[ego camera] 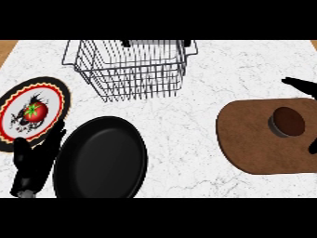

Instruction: Pick the cupcake from the cutting board and place it in the basket

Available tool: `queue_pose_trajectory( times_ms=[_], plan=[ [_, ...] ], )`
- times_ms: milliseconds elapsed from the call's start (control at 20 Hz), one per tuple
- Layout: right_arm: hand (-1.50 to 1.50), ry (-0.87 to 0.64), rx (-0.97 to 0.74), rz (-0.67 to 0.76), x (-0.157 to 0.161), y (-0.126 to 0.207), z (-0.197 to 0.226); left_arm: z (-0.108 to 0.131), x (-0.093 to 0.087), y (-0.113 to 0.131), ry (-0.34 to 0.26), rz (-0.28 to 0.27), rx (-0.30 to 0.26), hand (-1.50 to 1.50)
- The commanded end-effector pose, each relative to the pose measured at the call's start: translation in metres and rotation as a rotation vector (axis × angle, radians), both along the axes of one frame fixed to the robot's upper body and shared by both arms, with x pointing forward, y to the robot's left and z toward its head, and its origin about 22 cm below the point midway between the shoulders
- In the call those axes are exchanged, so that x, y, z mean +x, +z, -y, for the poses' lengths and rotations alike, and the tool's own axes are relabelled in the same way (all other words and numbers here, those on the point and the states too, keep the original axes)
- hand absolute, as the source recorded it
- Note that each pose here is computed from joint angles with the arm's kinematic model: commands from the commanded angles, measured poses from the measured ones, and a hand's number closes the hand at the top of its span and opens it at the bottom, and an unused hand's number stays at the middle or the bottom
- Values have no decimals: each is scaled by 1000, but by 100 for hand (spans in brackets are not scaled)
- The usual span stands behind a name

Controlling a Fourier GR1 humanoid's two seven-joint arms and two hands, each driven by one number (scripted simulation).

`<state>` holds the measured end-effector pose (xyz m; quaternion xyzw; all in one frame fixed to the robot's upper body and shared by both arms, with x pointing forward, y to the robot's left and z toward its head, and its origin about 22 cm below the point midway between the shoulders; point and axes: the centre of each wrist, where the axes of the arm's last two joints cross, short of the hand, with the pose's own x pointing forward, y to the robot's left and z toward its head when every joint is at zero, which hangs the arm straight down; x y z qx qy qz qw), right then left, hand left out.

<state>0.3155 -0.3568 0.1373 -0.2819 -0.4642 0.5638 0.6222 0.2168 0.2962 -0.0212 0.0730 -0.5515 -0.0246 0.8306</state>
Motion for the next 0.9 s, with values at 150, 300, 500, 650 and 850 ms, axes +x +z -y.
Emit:
queue_pose_trajectory(
  times_ms=[150,300,500,650,850],
  plan=[
    [-150,10,-25,-13,12,-18,-11,4,-12,-29,16,-147,-11,0],
    [-150,-4,-89,-63,14,-24,-6,-5,-6,-27,20,-143,-10,0],
    [-150,0,-111,-95,11,-24,-6,8,-12,-34,23,-156,-19,0],
    [-150,-14,-106,-92,14,-37,-7,8,-20,-36,17,-159,-1,0],
    [-150,3,-78,-91,18,-51,-16,-2,-15,-36,27,-132,-17,0]
  ],
)
